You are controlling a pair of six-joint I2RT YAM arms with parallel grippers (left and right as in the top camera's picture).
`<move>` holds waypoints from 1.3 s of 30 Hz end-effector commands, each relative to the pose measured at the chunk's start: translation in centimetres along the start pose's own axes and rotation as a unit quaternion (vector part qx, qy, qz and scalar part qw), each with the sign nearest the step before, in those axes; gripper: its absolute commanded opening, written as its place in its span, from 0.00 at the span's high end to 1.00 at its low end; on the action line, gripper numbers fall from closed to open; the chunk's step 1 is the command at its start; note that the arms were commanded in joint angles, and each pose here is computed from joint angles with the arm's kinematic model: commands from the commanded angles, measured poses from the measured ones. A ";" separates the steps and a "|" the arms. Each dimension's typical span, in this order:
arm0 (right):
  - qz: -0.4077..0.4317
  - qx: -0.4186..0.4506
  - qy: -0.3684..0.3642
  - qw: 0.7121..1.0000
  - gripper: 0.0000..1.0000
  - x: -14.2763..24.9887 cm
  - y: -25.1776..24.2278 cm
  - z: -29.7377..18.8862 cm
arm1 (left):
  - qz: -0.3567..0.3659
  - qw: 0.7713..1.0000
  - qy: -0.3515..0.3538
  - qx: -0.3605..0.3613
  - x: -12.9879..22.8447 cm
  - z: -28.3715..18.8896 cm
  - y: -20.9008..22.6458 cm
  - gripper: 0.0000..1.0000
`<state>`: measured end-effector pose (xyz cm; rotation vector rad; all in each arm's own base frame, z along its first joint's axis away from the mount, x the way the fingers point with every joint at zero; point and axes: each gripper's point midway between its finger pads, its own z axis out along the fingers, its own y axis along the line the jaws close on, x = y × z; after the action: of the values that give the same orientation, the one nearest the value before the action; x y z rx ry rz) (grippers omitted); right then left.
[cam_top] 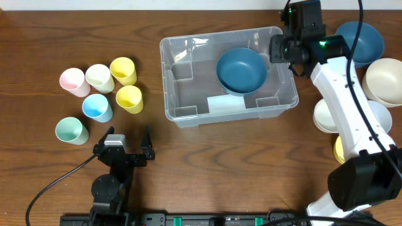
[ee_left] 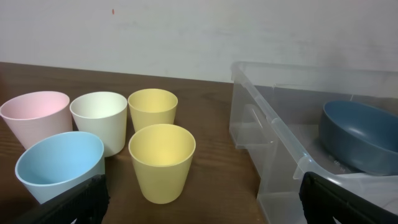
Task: Pack container
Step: 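Lift the teal bowl and carry it over the clear container, then lower the teal bowl into the container and open the right gripper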
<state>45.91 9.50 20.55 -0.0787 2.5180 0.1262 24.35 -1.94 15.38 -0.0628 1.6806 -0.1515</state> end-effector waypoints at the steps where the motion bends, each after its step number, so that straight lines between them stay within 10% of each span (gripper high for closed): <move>1: -0.061 -0.081 0.036 0.994 0.67 1.9 4.9 1.4 | 0.008 1.000 0.024 -0.010 1.7 0.1 0.5 0.02; 21: -0.206 -0.170 0.126 0.955 0.71 9.9 16.3 7.4 | 0.008 1.000 0.024 -0.010 1.7 0.1 0.5 0.02; 39: -0.211 -0.145 0.162 0.953 0.74 12.4 15.6 11.5 | 0.008 1.000 0.024 -0.010 1.7 0.1 0.5 0.02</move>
<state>40.40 26.53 4.96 -0.8163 2.7364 0.3633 24.35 -1.94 15.38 -0.0628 1.6806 -0.1515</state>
